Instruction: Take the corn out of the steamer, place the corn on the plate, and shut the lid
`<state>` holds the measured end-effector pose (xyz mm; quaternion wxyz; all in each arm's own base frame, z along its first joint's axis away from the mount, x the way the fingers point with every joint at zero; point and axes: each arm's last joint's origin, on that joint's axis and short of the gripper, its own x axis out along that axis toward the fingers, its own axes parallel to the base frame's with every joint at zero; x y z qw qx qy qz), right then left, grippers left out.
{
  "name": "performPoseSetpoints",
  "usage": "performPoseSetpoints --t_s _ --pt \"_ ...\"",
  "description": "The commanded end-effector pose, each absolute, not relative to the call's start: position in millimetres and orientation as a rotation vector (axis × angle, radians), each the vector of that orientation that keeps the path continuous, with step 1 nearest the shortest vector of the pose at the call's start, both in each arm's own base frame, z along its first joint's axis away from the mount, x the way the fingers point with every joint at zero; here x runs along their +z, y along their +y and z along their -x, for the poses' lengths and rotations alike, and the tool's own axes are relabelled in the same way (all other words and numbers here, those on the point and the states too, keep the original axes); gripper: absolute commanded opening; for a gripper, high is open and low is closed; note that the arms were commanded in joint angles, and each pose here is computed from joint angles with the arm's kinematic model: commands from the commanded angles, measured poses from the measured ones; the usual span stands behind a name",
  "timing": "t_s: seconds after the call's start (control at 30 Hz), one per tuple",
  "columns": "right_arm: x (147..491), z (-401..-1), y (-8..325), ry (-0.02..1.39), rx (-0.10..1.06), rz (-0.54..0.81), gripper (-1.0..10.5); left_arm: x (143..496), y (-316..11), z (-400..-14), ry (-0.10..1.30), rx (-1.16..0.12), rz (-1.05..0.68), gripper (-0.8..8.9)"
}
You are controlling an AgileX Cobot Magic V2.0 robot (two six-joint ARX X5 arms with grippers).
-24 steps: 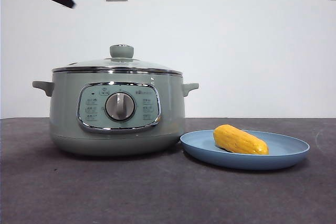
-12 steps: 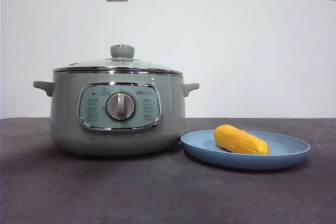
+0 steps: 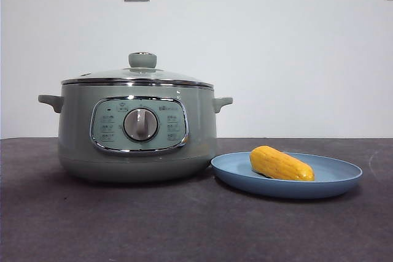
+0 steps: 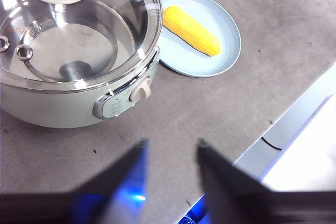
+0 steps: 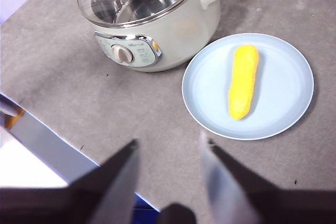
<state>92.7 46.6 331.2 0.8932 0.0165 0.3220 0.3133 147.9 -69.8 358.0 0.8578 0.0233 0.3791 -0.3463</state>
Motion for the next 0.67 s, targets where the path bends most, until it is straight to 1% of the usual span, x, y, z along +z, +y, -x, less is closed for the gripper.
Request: performPoseSetpoints --t_s 0.03,0.67 --pt "330.1 -93.3 46.9 0.666 0.650 -0.025 0.0 356.8 -70.4 -148.1 0.799 -0.729 -0.044 -0.08" --pt "330.1 -93.2 46.8 0.666 0.648 -0.026 0.0 356.9 -70.4 -148.3 0.795 -0.727 -0.049 -0.03"
